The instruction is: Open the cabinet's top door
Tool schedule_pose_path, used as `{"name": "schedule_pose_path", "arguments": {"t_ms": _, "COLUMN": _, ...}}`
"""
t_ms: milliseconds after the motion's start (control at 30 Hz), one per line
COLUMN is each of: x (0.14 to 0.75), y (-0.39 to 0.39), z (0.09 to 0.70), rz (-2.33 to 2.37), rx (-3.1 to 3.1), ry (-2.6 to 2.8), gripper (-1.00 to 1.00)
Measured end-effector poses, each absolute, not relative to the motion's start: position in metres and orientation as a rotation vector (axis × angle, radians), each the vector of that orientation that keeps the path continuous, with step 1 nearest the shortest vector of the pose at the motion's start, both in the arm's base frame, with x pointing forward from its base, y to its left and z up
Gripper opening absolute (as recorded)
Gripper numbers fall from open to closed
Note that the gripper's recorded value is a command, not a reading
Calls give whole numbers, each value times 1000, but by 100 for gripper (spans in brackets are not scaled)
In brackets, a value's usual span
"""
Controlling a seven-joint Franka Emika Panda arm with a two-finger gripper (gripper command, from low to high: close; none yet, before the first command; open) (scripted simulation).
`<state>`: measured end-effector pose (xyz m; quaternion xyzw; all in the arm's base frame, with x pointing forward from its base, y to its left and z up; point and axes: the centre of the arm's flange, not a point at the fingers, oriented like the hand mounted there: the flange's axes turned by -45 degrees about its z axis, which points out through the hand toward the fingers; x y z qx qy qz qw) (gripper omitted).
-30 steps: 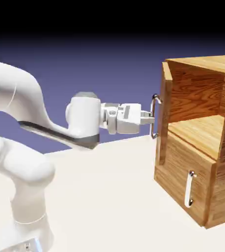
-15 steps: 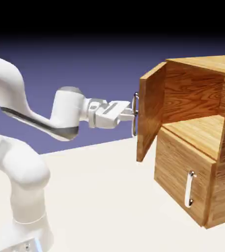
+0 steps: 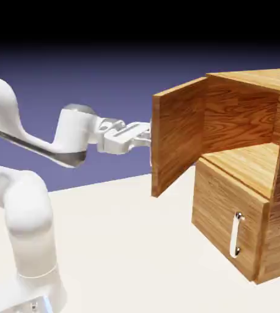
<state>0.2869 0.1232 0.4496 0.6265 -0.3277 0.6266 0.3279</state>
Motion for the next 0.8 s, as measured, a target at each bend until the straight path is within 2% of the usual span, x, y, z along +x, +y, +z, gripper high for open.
{"name": "schedule_pose_path", "arguments": {"t_ms": 433, "x": 290, "y": 231, "z": 450, "rz": 1406, "rx": 1406, "ry": -1068, "gripper": -100}}
{"name": "schedule_pose_path", "arguments": {"t_ms": 800, "x": 306, "y": 287, "z": 450, "rz": 1276, "rx": 1275, "ry": -1165, "gripper": -100}}
